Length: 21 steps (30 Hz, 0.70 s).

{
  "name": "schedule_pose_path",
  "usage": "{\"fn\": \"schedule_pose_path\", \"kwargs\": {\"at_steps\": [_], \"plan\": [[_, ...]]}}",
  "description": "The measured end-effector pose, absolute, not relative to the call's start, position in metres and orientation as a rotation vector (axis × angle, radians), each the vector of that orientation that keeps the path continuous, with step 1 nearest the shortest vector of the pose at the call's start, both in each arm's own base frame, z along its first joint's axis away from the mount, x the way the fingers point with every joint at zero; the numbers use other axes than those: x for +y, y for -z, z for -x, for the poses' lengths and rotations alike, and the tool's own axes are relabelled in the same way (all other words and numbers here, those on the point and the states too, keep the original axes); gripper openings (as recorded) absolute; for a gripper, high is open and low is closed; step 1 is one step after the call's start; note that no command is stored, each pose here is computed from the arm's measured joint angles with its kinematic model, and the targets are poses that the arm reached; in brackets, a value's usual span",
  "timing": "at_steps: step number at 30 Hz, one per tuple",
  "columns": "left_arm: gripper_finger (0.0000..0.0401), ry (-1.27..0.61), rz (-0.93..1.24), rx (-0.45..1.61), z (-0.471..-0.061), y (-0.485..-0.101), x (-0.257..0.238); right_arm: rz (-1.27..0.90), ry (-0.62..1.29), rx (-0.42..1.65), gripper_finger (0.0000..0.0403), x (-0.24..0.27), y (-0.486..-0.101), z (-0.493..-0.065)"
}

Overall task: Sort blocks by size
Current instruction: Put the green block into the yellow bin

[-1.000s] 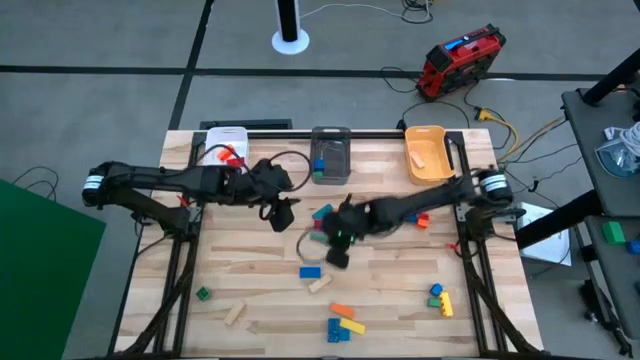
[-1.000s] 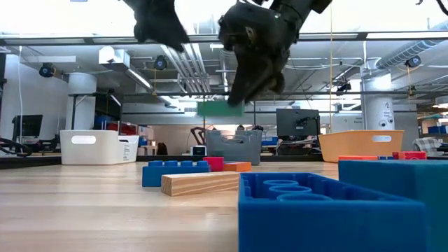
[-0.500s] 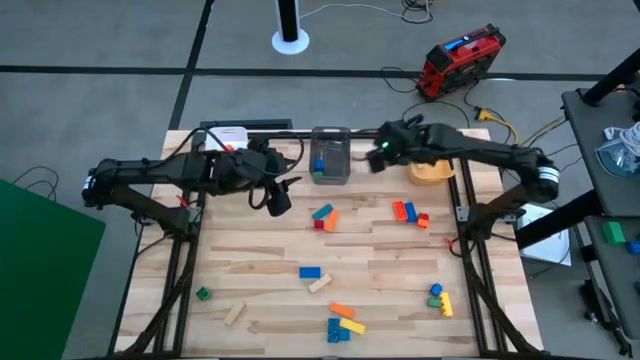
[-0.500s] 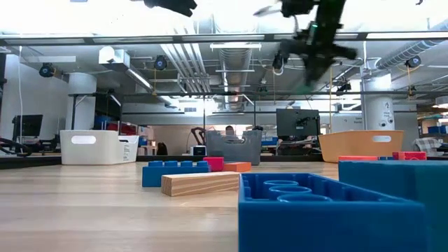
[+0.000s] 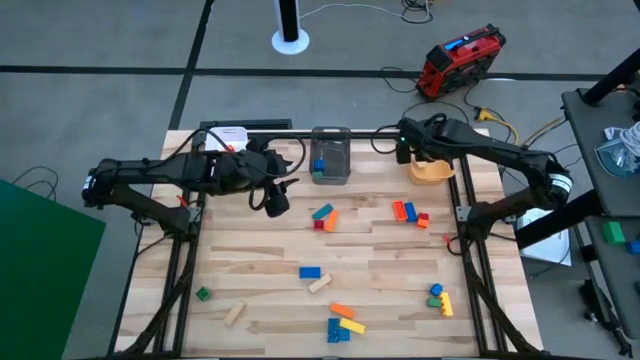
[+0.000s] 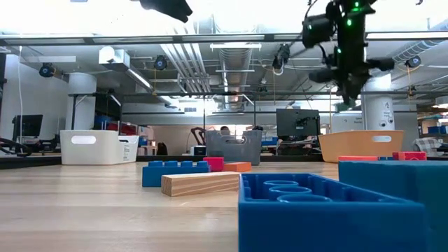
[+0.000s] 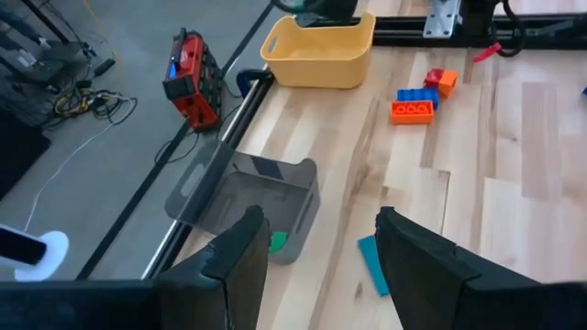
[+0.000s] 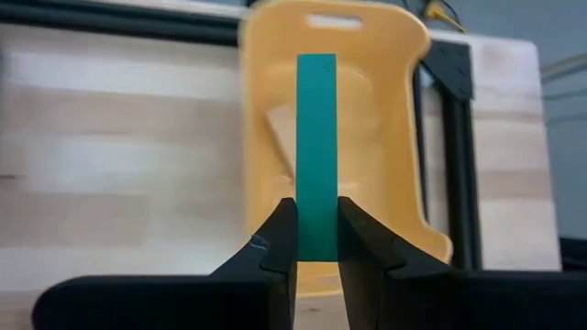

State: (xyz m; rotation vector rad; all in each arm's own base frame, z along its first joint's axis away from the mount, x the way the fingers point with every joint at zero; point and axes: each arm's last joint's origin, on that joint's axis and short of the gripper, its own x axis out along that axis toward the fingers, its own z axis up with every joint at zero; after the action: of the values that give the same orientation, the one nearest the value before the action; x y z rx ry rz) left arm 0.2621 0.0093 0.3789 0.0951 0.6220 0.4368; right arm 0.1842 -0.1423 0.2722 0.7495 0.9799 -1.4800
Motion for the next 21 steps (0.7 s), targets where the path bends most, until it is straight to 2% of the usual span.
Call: {"fn": "schedule_pose_path", "kwargs": {"at_steps": [7, 13, 21], "plan": [[0.0178, -0.511, 0.037, 0.589, -0.262, -0.379, 0.019, -0.797, 1.479, 1.059, 0.0047, -0.153, -0.25, -0.169], [0.0178, -0.559, 0.133, 0.545, -0.262, -0.381, 0.026, -0.798, 1.481, 1.036, 0.0045, -0.162, -0.244, -0.165], [0.0178, -0.592, 0.165, 0.509, -0.263, -0.383, 0.034, -0.801, 1.499, 0.993, 0.0065, -0.174, -0.242, -0.159]]}}
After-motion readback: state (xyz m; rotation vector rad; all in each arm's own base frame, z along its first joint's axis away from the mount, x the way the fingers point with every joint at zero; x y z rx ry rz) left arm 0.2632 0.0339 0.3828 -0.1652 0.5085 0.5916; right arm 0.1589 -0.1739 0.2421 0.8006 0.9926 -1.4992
